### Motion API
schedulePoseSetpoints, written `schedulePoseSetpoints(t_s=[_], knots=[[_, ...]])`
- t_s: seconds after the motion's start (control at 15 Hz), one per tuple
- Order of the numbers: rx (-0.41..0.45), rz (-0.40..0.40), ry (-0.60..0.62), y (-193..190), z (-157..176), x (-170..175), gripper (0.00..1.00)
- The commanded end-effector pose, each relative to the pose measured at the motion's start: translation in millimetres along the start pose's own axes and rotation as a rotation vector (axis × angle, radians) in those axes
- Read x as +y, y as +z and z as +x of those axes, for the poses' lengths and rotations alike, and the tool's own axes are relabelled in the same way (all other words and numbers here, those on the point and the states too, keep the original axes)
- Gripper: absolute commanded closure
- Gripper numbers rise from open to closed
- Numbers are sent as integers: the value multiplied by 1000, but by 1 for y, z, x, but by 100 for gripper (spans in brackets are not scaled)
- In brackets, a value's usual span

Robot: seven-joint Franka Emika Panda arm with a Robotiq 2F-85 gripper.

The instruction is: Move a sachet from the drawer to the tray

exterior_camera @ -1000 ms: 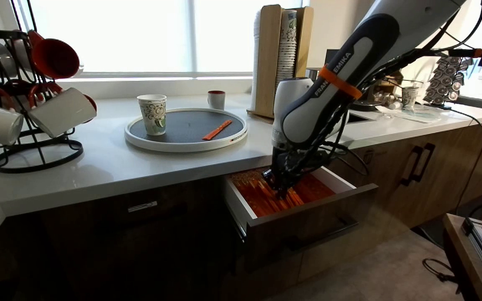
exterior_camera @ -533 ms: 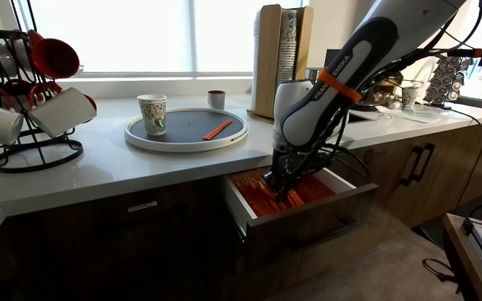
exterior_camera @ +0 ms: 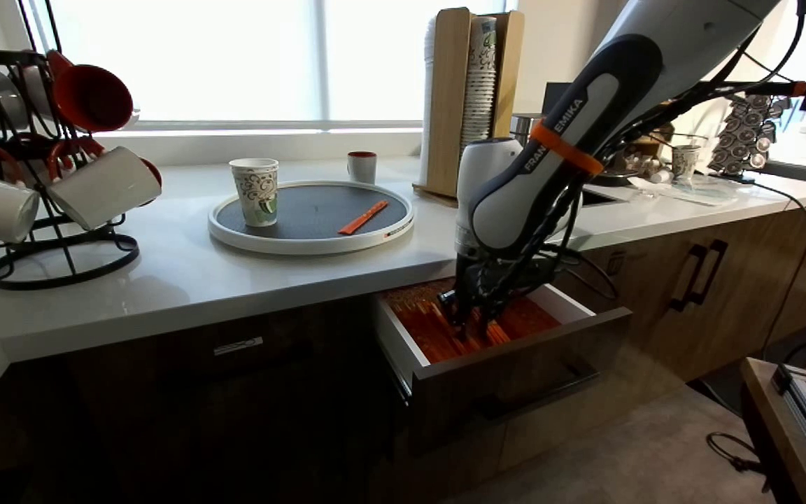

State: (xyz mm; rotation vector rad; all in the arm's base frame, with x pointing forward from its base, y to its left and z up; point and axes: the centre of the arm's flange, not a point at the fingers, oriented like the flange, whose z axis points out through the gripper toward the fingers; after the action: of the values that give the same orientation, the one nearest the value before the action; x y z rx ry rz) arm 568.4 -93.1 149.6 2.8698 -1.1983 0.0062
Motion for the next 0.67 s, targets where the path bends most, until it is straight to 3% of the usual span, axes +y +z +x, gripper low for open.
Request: schedulePoseSetpoints(t_s=[0.0, 0.07, 0.13, 0.4, 0.6], knots=[[17, -9, -9, 7, -3, -2, 37], [16, -11, -9, 8, -3, -2, 40], [15, -10, -10, 8, -3, -2, 57], [15, -10, -10, 7, -3, -1, 89], [19, -7, -11, 3, -3, -2, 94]])
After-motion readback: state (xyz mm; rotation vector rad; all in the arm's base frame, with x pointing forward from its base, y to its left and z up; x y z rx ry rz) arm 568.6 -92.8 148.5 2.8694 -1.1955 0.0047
